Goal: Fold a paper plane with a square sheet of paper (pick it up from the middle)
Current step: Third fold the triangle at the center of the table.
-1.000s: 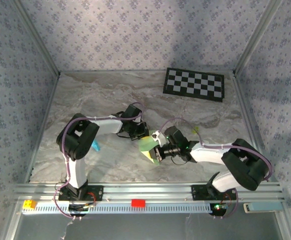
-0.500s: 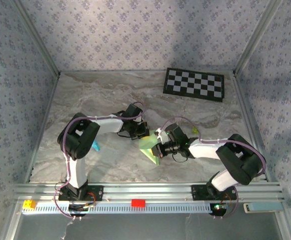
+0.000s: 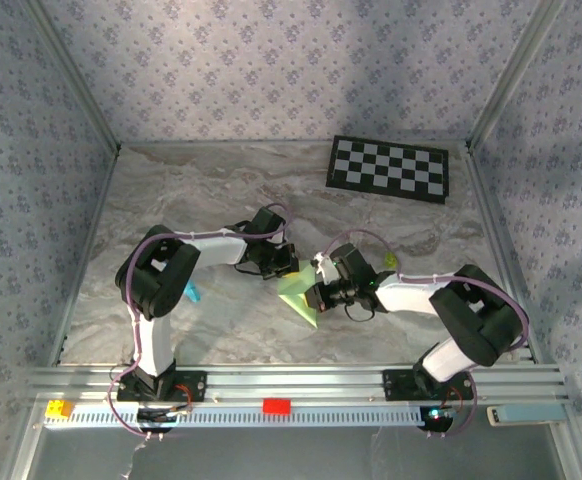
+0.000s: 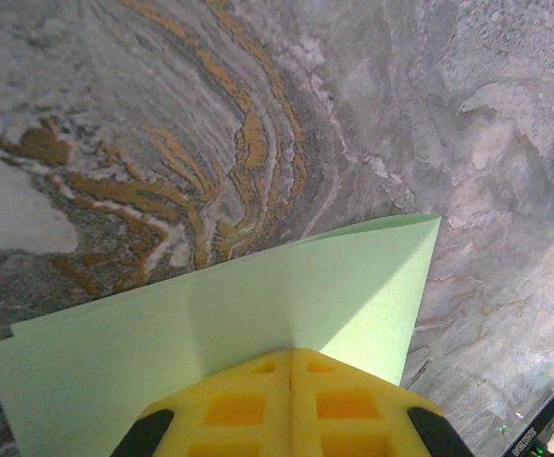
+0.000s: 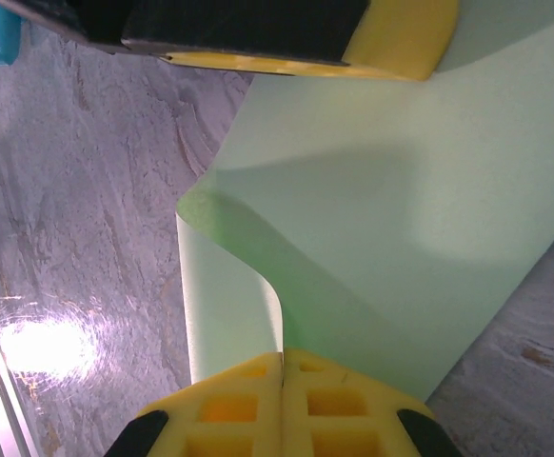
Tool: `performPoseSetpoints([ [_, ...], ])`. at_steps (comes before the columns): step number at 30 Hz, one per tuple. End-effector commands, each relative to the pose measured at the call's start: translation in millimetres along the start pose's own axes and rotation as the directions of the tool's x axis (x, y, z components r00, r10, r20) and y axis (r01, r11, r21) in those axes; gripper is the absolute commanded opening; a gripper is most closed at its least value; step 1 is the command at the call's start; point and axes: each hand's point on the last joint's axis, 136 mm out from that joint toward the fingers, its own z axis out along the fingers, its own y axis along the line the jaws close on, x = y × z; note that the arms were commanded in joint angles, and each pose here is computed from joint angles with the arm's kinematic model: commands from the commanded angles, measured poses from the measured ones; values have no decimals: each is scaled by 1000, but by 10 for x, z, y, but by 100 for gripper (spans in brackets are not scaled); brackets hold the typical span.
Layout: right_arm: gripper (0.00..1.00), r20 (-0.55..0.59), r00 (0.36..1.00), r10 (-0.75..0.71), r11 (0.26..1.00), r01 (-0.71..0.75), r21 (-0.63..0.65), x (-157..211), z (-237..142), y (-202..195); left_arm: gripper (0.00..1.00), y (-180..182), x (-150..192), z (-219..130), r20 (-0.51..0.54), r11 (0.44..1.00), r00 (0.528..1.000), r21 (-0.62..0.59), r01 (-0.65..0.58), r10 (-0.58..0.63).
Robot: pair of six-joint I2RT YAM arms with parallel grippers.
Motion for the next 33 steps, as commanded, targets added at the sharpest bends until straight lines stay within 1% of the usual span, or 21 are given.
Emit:
performPoseSetpoints([
  [1, 0, -7, 1000, 9, 1000, -9, 22, -30, 10, -44, 4, 226, 121, 112, -43, 996, 999, -84, 12, -16],
  [13, 0, -34, 999, 18, 999, -17, 29, 41, -1, -64, 4, 220, 120, 89, -38, 996, 999, -86, 14, -17],
  [18, 0, -19, 1000, 21, 998, -20, 57, 29, -1, -115, 3, 228, 127, 89, -40, 996, 999, -88, 14, -17],
  [24, 0, -20, 1000, 11, 998, -9, 55, -15, -1, -91, 3, 236, 126, 101, -40, 996, 999, -89, 16, -19],
  [33, 0, -35, 999, 12, 999, -10, 54, 17, 19, -98, 3, 229, 124, 98, -40, 996, 999, -86, 15, -19],
])
